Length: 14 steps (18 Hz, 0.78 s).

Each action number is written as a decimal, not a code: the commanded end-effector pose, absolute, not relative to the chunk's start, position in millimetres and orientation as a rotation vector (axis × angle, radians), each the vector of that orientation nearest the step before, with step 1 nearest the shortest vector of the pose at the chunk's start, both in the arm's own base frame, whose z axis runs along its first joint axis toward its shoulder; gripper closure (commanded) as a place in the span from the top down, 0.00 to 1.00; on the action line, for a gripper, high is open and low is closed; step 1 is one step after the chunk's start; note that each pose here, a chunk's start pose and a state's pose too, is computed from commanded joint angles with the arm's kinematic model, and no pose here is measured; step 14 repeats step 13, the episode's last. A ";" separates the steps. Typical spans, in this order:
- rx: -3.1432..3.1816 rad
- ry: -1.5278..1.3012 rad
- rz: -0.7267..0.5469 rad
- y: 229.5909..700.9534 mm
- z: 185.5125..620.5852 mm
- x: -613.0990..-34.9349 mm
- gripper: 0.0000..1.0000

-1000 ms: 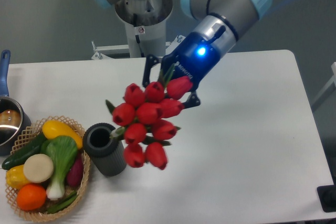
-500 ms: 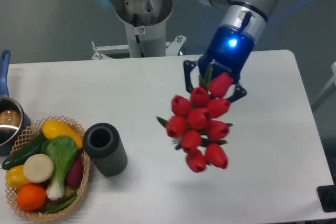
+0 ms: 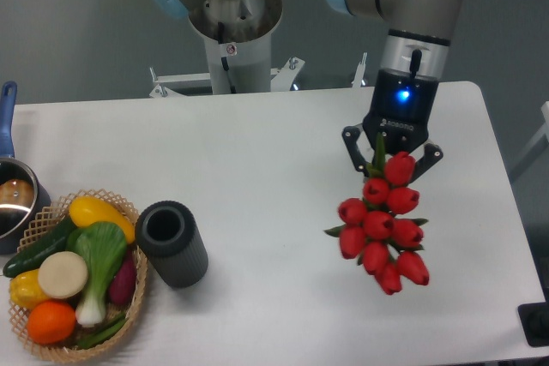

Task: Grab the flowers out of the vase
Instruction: 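Carry the held tulips away from the vase over the open table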

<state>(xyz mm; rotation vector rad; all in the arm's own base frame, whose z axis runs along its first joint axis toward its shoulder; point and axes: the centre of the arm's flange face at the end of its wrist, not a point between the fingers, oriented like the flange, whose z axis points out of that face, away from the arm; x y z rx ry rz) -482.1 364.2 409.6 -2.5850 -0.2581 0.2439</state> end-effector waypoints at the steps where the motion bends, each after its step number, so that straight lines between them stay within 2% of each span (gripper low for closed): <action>1: -2.633 -0.233 0.253 360.8 405.0 -482.6 0.00; 7: -2.828 -0.191 0.304 342.8 400.2 -492.1 0.00; 14: -2.935 -0.149 0.286 337.9 402.5 -498.8 0.00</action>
